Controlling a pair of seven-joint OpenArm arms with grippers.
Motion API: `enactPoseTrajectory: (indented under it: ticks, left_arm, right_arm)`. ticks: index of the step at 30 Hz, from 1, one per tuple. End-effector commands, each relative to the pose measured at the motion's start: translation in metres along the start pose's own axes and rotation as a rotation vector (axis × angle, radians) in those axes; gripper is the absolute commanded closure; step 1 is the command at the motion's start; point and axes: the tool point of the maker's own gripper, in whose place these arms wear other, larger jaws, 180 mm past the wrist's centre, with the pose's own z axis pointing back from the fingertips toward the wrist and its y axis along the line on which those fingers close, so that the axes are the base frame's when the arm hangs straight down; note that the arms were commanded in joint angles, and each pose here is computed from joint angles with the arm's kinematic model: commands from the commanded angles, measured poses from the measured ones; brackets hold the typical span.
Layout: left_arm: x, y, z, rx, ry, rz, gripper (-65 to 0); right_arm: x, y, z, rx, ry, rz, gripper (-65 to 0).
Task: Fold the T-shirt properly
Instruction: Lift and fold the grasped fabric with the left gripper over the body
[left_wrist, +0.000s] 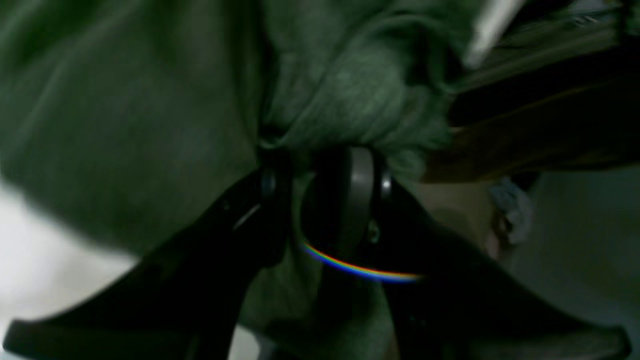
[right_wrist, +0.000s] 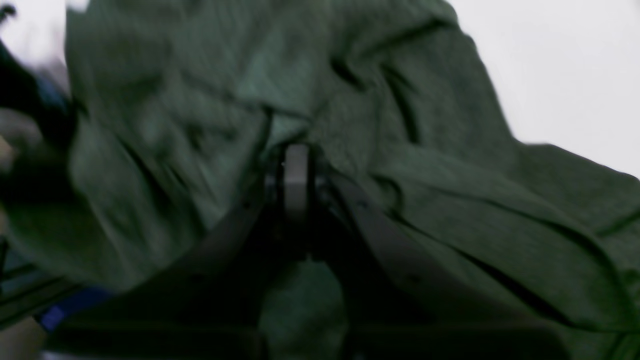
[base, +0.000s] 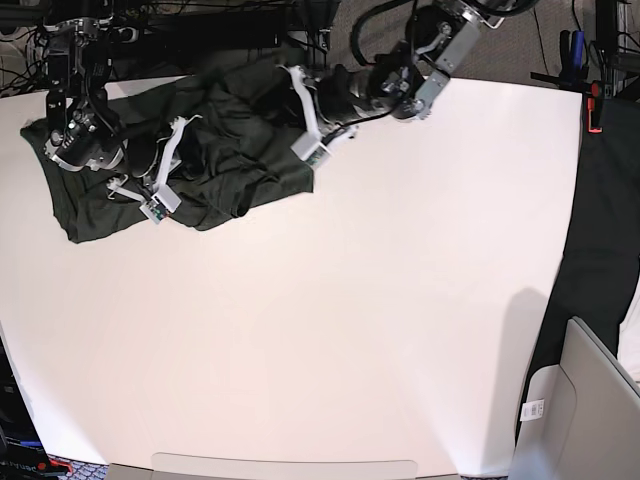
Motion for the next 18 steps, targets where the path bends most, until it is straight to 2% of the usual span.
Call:
enactPoseTrajectory:
  ticks: [1, 4, 11, 18]
  left_arm:
    - [0.023, -0.007, 0.003, -0.024, -0.072, -0.033, -13.7]
    - [0.024, -0.005, 0.004, -0.018, -0.074, -0.034, -13.7]
    - [0.015, 0.021, 0.002, 0.063, -0.018, -0.08, -14.0]
    - [0.002, 0.037, -0.003, 0.126, 0.028, -0.111, -21.6]
  right_arm:
    - [0.011, -0.004, 0.006, -0.009, -0.035, 0.021, -0.2]
    - [0.011, -0.004, 0.006, -0.009, -0.035, 0.021, -0.2]
    - [0.01, -0.005, 0.006, -0.01, -0.033, 0.022, -0.2]
    - [0.011, -0.004, 0.006, -0.009, -0.034, 0.021, -0.2]
